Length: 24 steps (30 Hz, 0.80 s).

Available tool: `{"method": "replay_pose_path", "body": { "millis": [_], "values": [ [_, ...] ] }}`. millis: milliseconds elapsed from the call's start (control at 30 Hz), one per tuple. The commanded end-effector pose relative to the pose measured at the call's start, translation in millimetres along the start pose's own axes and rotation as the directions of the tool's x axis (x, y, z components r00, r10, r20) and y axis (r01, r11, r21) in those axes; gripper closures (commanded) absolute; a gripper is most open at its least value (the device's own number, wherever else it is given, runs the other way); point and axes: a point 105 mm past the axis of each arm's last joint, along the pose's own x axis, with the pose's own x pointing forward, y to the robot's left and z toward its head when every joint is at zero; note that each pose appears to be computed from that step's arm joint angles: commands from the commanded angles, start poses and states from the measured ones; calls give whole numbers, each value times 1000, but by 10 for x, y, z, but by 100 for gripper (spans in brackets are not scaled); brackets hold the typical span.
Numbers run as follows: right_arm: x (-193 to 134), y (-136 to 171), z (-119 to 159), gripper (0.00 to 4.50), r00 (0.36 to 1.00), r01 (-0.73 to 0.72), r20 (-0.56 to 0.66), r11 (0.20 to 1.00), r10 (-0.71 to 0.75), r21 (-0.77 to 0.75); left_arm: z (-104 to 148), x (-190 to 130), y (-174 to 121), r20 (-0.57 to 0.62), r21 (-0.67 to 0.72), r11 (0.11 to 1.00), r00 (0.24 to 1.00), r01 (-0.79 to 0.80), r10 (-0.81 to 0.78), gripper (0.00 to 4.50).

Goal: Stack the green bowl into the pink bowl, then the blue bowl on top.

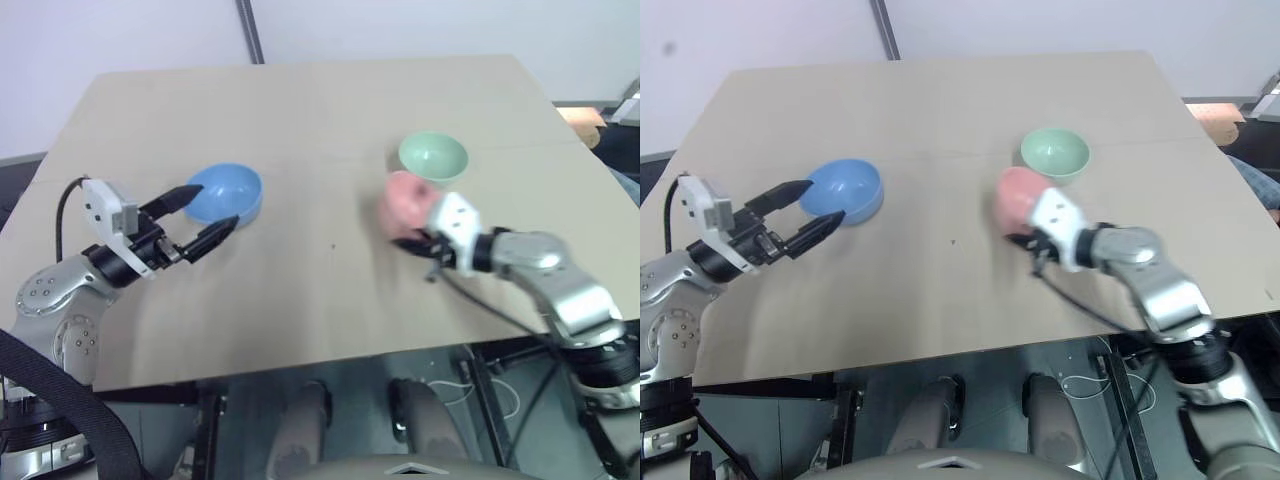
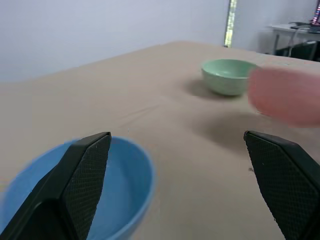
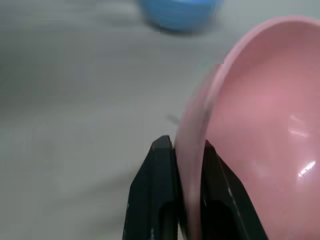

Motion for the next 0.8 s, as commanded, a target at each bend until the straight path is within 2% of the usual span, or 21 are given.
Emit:
{"method": "replay_pose_path", "body": {
  "millis": [33, 67, 167, 300, 333, 433, 533, 667, 800],
  "values": [
    [344, 31, -56, 446, 999, -20, -36, 996, 17, -83, 175, -19, 7, 50, 40, 999, 999, -4, 2, 0],
    [424, 37, -104, 446, 998, -29, -58, 995, 23, -92, 189, -11, -5, 53, 42, 999, 999, 4, -6, 0],
    [537, -24, -205, 322, 995, -21, -101, 989, 6, -148, 248, -3, -80, 70, 32, 999, 997, 40, -42, 0],
    [414, -133, -32, 114, 998, 38, -34, 971, -48, -235, 353, -64, -240, 112, -4, 992, 985, 130, -128, 0],
    [354, -144, 91, 67, 999, 51, 20, 975, -48, -216, 372, -91, -283, 123, -22, 988, 981, 155, -151, 0],
    [92, -221, 460, 67, 985, 80, 165, 986, -56, -145, 433, -146, -424, 164, -65, 969, 960, 240, -227, 0],
    [-191, -515, 573, 67, 977, 159, 165, 978, -136, -134, 476, -155, -532, 185, -105, 948, 942, 301, -279, 0],
    [-401, -1082, 200, 67, 958, 281, -3, 938, -288, -205, 520, -124, -626, 202, -125, 926, 923, 355, -327, 0],
    [-301, -1503, -196, 67, 922, 341, -123, 919, -368, -196, 532, -111, -628, 206, -124, 928, 924, 352, -323, 0]
  ]
}}
